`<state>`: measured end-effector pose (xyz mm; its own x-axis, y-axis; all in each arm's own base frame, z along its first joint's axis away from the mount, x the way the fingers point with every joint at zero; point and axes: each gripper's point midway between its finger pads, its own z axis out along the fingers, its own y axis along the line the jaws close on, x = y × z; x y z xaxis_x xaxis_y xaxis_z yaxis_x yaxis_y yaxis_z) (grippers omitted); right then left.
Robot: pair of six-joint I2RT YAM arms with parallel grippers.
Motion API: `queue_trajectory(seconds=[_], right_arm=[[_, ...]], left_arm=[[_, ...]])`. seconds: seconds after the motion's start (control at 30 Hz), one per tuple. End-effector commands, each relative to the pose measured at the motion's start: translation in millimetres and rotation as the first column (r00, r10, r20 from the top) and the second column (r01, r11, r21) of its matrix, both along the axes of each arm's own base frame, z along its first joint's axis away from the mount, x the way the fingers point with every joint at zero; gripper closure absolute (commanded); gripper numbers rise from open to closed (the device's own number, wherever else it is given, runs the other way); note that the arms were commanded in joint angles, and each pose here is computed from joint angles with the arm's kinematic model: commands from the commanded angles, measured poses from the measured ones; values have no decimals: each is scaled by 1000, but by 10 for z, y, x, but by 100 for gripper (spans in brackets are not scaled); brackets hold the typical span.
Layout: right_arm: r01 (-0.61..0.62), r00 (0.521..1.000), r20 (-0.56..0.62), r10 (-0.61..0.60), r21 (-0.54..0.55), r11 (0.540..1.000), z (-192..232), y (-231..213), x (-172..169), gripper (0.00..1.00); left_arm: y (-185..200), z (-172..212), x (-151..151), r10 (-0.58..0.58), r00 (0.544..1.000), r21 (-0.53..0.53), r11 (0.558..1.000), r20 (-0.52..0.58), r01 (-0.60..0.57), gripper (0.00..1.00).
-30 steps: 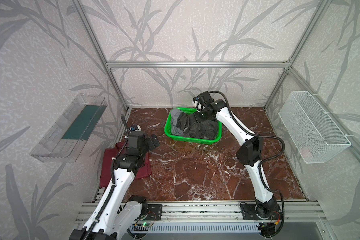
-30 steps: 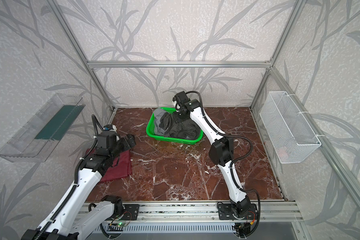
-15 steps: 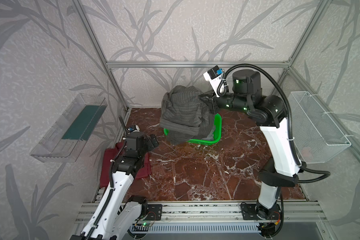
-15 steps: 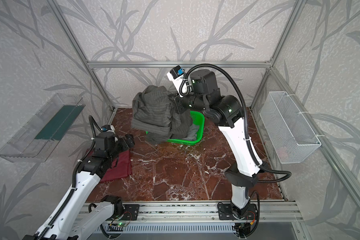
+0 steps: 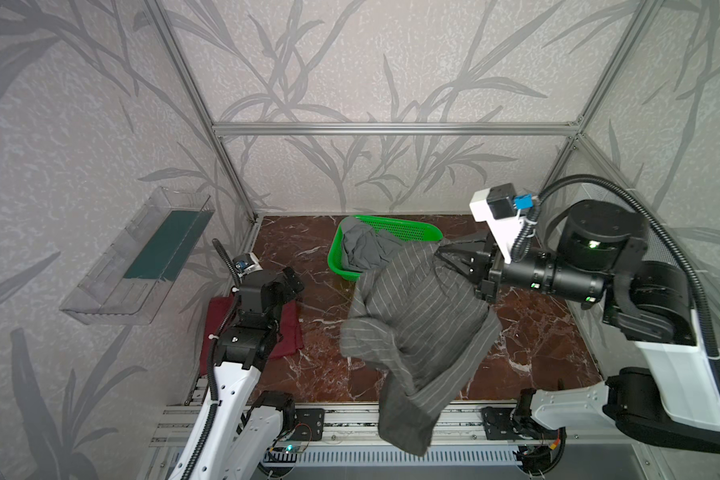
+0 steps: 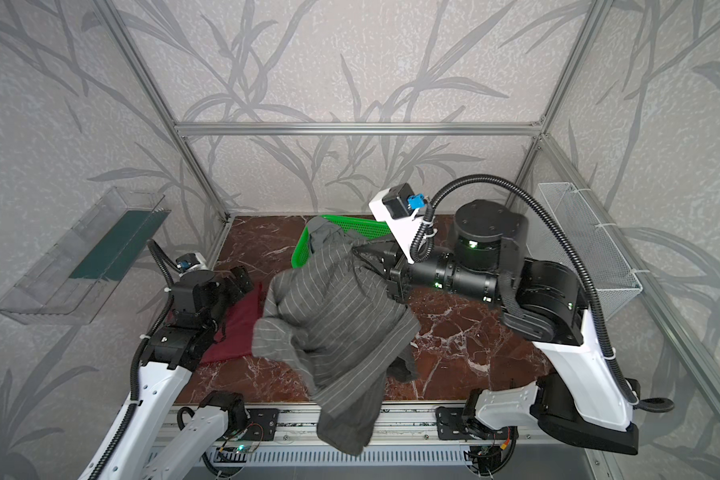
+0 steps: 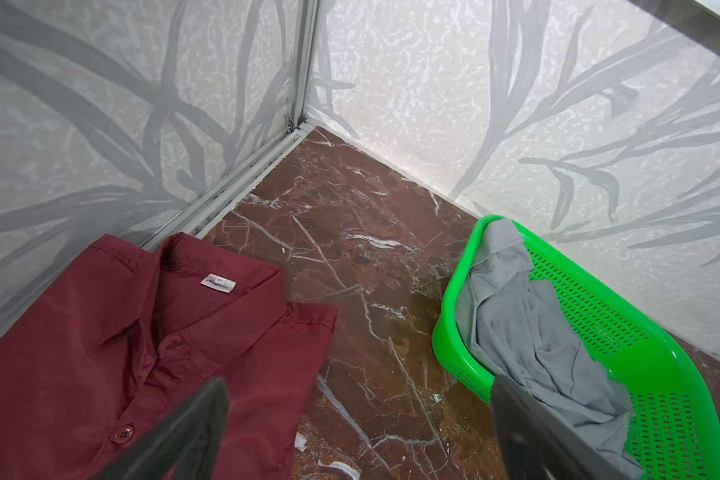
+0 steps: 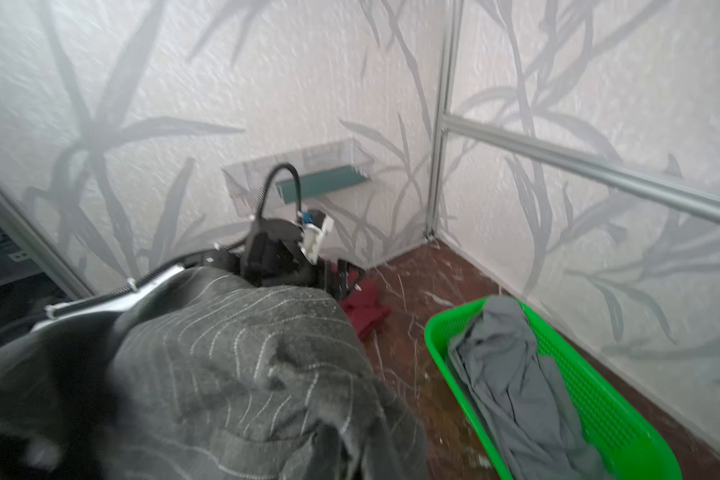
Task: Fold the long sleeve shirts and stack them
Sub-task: 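Lift the pinstriped shirt out and drop it on the table with the right gripper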
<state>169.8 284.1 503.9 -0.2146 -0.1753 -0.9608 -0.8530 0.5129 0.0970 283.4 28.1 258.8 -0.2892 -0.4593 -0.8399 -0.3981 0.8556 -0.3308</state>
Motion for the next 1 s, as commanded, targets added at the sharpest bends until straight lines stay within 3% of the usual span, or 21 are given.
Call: queue_trajectory(seconds=[0.0,0.1,0.27,0.37,0.4,0.47,0.63,0.73,0.87,0.97], right_arm=[[160,983,-78,-165,-61,985,-663,236,585,100],[193,959,-194,-206,-80,978,-1191,271,894,100],[272,934,-181,-308,-200,941,-1973,393,1266,100],[302,891,-262,-371,-268,915,-2536,485,1395,100],[297,877,-297,-378,-283,912,-2701,520,1400,91],[285,851,-351,-390,-316,905,-2956,569,1394,64],[426,792,-274,-545,-391,816,-2859,160,1674,32],[489,701,-322,-636,-432,758,-2904,-254,1983,28],[596,579,-269,-770,-504,625,-3100,-812,2326,24],[609,491,-301,-818,-553,568,-3436,-1068,2556,24]], left_arm=[[54,-23,-17,35,999,-7,999,-18,-35,1],[46,-34,-9,31,999,-10,999,-24,-32,1],[44,-47,-6,29,999,-15,999,-26,-29,1],[42,-57,1,27,999,-17,999,-31,-27,1],[44,-56,1,27,999,-16,1000,-32,-27,2],[39,-57,5,23,999,-18,1000,-31,-24,1],[16,-90,30,12,999,-29,1000,-42,-13,1],[0,-101,46,4,999,-37,999,-46,-6,2],[-15,-122,55,-4,999,-43,999,-53,2,2],[-32,-148,69,-12,998,-48,999,-61,9,2]])
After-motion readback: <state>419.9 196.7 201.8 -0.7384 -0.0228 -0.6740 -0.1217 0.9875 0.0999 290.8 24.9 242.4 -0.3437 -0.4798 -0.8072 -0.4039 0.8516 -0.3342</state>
